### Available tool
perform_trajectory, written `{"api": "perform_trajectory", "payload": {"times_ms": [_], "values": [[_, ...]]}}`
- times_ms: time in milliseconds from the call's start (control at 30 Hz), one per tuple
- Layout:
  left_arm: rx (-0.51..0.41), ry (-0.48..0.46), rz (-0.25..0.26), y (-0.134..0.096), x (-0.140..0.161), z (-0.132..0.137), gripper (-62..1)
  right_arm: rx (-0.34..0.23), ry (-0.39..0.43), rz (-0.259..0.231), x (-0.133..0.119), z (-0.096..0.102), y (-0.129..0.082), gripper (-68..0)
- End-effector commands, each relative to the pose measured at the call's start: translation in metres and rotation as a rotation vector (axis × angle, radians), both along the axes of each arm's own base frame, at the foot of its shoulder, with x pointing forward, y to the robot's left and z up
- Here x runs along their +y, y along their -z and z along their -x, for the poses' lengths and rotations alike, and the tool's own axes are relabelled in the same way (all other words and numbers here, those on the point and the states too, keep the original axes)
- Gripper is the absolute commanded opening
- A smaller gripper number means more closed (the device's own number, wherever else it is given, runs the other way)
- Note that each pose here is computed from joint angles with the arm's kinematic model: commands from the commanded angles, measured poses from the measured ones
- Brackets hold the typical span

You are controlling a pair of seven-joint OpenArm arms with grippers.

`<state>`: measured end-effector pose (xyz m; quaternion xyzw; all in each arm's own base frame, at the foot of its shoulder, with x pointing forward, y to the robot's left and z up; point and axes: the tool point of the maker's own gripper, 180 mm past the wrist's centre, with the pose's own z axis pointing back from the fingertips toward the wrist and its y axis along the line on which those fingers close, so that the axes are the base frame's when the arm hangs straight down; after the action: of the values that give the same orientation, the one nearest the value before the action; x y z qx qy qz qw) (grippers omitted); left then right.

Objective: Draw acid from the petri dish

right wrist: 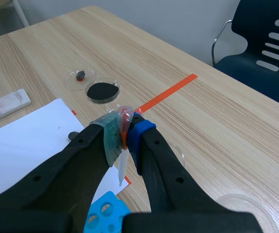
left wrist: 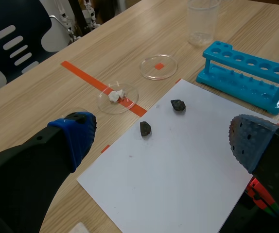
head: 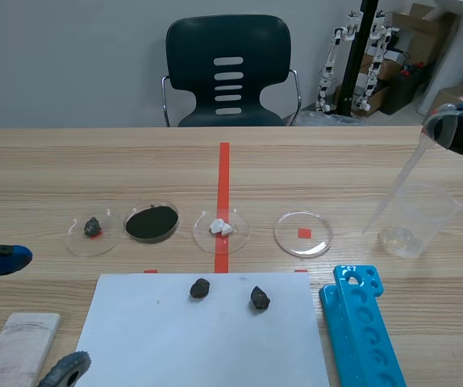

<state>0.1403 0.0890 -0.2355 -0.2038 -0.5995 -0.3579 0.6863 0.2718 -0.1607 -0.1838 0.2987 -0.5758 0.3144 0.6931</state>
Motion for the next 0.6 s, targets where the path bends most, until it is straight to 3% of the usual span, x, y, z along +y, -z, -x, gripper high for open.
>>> {"api": "perform_trajectory", "payload": {"times_ms": [0, 333, 567], "values": [[-0.02, -0.005, 0.03, -0.007, -0.003, -0.002, -3.7, -0.049, -0.004, -0.02, 0.001, -0.006, -0.017, -67.3], [-0.02, -0.005, 0.03, -0.007, -0.003, -0.002, -3.7, -0.055, 0.0, -0.025, 0.0, -0.007, -0.019, -67.3], [-0.02, -0.005, 0.03, -0.007, -0.003, -0.002, -3.7, -0.137, 0.053, -0.012, -0.006, -0.024, -0.036, -67.3]]}}
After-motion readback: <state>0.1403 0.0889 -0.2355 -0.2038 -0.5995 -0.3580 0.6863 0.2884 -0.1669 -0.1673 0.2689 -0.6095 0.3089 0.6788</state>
